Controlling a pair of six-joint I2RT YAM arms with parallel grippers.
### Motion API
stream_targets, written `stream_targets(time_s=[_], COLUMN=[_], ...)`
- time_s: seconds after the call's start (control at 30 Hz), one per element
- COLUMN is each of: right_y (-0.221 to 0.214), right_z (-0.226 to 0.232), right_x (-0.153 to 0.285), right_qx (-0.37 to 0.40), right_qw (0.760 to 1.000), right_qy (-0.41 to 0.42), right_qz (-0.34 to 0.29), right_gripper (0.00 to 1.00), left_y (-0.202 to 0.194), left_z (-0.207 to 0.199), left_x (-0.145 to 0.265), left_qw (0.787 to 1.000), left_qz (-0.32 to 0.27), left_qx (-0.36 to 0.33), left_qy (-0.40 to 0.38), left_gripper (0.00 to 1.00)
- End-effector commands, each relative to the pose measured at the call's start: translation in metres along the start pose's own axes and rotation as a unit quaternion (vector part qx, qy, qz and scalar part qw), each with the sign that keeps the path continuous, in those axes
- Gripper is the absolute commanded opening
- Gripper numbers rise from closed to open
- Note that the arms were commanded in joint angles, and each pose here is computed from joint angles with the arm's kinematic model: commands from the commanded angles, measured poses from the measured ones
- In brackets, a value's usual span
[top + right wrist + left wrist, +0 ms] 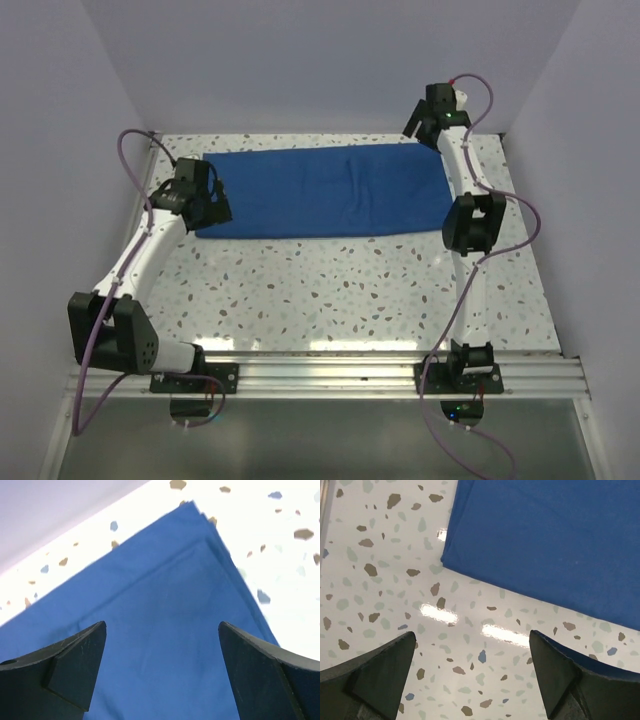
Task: Open and lay out the surgical kit
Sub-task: Open the surgical kit at the center of the board.
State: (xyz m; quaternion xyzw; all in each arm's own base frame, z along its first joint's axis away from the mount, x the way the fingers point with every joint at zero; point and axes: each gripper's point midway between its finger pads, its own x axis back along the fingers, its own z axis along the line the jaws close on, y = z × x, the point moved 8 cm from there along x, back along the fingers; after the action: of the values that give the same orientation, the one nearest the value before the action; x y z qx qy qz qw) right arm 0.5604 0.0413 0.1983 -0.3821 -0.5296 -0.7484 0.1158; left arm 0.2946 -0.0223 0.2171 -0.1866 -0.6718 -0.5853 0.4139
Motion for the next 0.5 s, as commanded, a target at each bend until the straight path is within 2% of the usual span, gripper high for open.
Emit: stream_targets(time_s=[0.0, 0.33, 0.47], right_y=[0.016, -0.002, -0.011], right_z=[-0.003, -0.018, -0.023], right_x=[-0.031, -0.099, -0.111], right_qx=[-0.052, -0.046, -0.028], right_qw=[0.998, 0.997, 0.997], right_qy=[0.017, -0.016, -0.033], right_qz=[-0.041, -0.066, -0.064], right_gripper=[0.96, 0.91, 0.82], left_y=[-0.011, -0.056, -0.065], left_z=[-0.002, 0.005, 0.01], left_x=[0.014, 0.027, 0.031], left_qw=[0.999, 0.994, 0.994], left_qz=[0.009, 0.038, 0.04], left_qx=[0.029, 0.069, 0.074], left_qy=[-0.035, -0.075, -0.071], left_gripper=[1.0, 1.0, 1.0])
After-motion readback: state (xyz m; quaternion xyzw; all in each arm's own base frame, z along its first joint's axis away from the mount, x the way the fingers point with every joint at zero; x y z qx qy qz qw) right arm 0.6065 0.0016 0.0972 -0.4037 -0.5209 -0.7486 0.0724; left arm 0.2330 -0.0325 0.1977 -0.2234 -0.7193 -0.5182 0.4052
